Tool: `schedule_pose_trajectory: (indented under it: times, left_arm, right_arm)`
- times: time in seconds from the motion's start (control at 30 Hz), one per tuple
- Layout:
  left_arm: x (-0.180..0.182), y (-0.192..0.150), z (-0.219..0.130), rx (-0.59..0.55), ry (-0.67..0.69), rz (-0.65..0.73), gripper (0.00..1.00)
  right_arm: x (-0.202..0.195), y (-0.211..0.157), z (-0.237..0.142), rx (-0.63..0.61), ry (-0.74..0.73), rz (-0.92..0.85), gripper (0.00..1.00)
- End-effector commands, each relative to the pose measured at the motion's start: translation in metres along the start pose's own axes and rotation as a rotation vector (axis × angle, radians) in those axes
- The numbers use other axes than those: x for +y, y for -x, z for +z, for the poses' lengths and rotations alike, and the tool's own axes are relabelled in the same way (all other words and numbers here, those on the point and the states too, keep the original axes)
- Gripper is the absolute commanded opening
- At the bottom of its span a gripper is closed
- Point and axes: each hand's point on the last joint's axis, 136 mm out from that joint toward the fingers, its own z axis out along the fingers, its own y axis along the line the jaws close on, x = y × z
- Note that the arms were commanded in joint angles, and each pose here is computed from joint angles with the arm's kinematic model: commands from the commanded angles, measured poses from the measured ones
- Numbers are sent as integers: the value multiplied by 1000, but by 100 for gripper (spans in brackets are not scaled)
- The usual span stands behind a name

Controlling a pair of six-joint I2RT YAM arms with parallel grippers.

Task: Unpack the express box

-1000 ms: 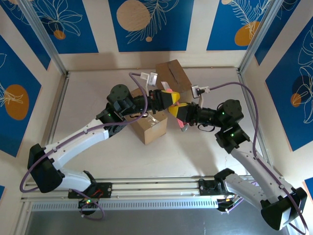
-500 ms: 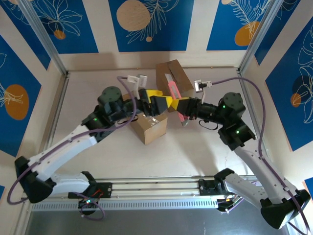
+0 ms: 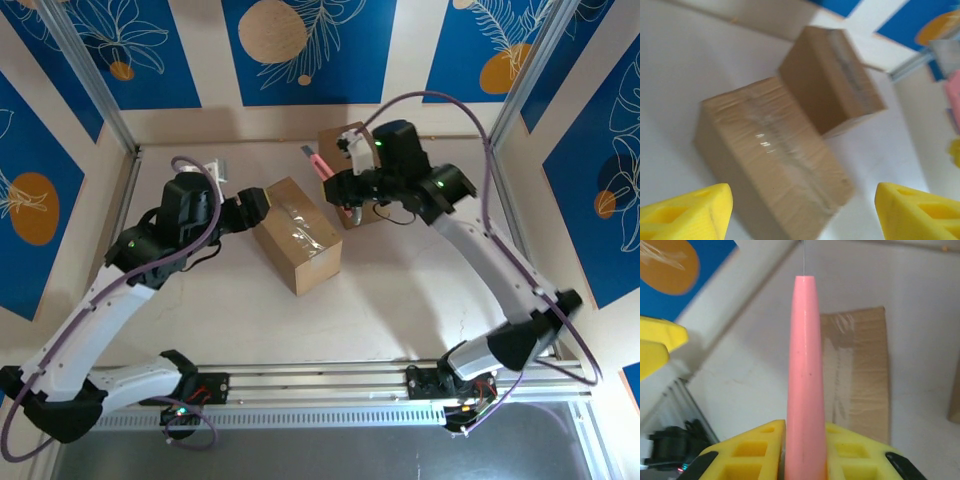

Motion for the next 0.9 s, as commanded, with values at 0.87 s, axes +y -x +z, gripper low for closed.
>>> schedule_pose_trajectory:
  times: [0.87]
  left_arm:
    - [79,-44,130,150,49,-293,59]
  right_arm:
    - [-22,-31,123,432,-289,-195,0]
